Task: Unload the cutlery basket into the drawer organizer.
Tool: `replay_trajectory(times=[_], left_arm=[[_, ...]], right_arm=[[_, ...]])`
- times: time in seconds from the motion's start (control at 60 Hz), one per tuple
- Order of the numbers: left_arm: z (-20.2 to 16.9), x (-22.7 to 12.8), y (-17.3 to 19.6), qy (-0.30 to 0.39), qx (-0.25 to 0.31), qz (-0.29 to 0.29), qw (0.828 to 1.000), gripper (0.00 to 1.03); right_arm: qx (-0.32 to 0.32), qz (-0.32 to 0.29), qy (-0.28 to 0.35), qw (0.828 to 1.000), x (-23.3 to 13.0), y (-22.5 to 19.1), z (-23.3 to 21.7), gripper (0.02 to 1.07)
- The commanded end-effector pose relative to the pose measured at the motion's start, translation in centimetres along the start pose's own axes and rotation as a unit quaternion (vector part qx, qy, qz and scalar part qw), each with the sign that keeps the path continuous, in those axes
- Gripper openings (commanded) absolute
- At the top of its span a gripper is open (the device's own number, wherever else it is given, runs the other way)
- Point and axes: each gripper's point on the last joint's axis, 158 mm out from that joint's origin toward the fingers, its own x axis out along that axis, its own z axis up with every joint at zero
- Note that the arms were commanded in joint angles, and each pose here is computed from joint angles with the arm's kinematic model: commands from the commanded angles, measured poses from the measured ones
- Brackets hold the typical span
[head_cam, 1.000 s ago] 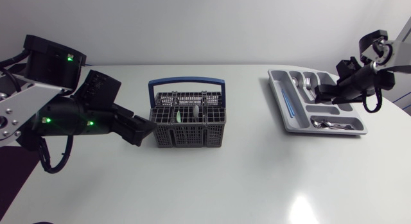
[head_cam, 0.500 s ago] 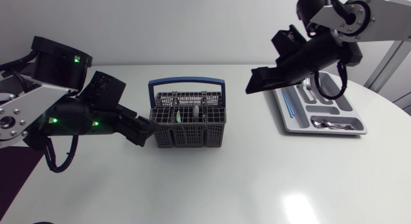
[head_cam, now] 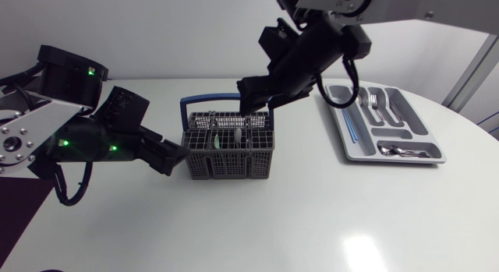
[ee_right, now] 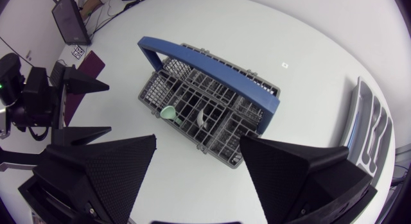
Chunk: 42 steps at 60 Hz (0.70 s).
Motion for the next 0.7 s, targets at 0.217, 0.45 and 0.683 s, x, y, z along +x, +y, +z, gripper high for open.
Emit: replay_trajectory(times=[0.217,0.45,0.683], left_arm=[[0.1,0.3,0.5,-0.008,0.022,-0.006,1.000,0.99],[-0.3,1.2,0.8,-0.008,0.021,-0.004,1.000,0.99],[-0.7,1.6,0.9,-0.006,0.020,-0.003,1.000,0.99]], right_arm=[[0.029,-0.021,0.048,0.998,5.1,0.0,-2.0,0.84],[0.046,-0.030,0.041,0.998,6.9,-0.3,-1.9,0.68],[0.053,-0.045,0.046,0.997,9.3,-0.7,-2.7,0.61]])
